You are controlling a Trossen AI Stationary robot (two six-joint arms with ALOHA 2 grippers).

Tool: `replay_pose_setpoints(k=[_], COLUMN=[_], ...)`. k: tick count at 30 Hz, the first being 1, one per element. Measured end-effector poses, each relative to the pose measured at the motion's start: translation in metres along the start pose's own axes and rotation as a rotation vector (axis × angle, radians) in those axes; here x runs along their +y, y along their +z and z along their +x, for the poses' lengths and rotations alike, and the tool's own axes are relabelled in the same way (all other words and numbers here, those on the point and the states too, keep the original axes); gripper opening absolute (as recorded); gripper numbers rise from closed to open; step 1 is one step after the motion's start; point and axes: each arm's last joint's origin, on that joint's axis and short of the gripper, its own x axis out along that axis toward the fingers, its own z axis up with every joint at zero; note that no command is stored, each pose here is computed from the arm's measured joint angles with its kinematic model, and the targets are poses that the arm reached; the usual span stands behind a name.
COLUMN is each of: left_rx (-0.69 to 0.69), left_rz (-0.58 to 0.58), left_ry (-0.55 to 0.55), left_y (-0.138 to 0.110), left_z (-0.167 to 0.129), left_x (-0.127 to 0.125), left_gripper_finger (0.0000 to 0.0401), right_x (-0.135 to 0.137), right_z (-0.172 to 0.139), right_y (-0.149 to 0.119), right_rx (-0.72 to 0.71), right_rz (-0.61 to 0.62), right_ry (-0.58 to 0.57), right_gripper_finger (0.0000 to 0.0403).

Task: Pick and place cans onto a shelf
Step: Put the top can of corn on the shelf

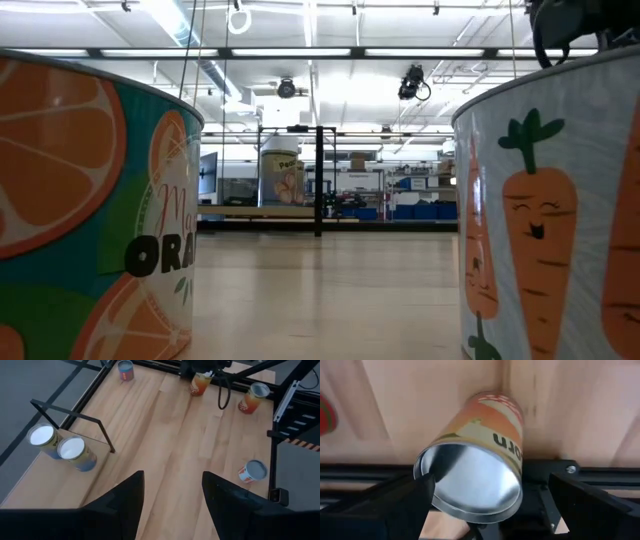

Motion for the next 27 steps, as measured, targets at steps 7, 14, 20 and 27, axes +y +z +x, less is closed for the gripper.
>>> replay_pose_setpoints(k=[7, 14, 20, 27], left_rx=[-0.003, -0.006, -0.009, -0.018], left_rz=[0.032, 0.050, 0.045, 0.052], left_ry=[-0.005, -0.001, 0.004, 0.016], left_y=[0.000, 0.000, 0.000, 0.000], left_z=[-0.002, -0.002, -0.002, -0.002], left_x=[0.001, 0.002, 0.002, 0.002], left_gripper_finger=[0.0206, 0.0206, 0.0206, 0.0206], right_x=[0.000, 0.004, 0.006, 0.006], right_z=[-0.012, -0.013, -0.007, 0.015], right_y=[0.002, 0.002, 0.004, 0.013], right_rx=[-0.030, -0.033, -0.013, 0.048], right_rz=[0.008, -0.050, -0.081, -0.068], right_ry=[-0.019, 0.004, 0.023, -0.011], right_gripper_finger=[0.0399, 0.0400, 0.0400, 0.0393])
